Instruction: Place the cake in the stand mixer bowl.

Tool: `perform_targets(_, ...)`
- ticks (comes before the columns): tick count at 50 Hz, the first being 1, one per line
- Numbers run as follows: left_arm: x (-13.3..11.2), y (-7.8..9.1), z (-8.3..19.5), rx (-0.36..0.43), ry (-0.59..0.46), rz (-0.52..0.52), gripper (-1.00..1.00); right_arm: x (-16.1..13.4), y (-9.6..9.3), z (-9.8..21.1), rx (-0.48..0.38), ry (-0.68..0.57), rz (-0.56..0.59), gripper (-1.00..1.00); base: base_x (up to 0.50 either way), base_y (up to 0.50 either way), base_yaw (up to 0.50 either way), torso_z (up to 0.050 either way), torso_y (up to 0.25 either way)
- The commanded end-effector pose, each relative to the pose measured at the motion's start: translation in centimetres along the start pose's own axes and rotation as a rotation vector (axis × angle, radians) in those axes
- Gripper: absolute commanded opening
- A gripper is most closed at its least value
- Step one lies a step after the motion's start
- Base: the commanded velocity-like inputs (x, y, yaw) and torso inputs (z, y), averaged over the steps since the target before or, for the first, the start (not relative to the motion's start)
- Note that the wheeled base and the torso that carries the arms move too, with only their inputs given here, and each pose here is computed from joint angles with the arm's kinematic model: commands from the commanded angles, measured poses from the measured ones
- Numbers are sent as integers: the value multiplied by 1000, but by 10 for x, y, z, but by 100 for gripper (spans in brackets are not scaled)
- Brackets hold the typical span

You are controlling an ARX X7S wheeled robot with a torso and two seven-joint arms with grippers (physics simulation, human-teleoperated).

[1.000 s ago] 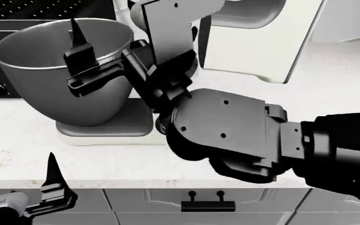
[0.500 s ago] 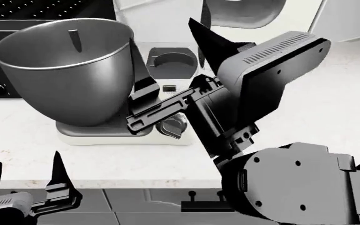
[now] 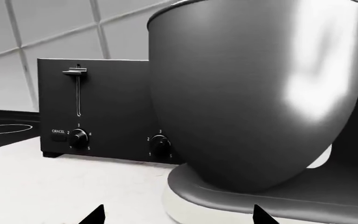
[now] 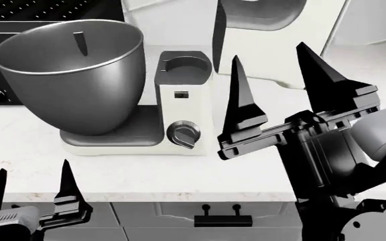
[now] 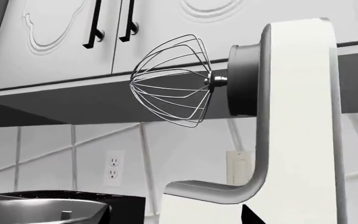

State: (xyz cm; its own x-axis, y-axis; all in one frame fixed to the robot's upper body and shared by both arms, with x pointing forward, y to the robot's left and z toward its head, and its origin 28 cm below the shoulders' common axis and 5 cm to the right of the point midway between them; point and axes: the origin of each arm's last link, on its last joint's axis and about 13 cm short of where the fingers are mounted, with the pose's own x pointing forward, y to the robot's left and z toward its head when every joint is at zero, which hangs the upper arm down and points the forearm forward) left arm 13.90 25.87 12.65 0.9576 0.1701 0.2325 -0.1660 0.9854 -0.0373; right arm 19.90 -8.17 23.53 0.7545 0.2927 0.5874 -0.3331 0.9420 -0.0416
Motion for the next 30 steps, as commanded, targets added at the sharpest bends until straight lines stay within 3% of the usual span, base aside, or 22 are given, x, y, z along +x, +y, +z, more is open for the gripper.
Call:
perform_targets(1,-1,-2,4,4,-31,-17,100,-23,-14,5,-26,-21,-83,100,0,0,0,0,0)
perform_targets(19,-4,-5,12,25,-105,-51,100,-48,-20,15,-66,-61,-152,100,0,0,0,0,0)
perform_targets(20,-7,-7,25,36,-210,-55,100,-58,-21,25,-98,-89,-173,100,0,0,0,0,0)
perform_targets(21,-8,-8,30,27,-239,-54,100,-61,-20,28,-113,-99,-174,100,0,0,0,0,0)
perform_targets(30,-7,-9,58,38,-316,-71,100,-73,-23,45,-154,-138,-207,100,0,0,0,0,0)
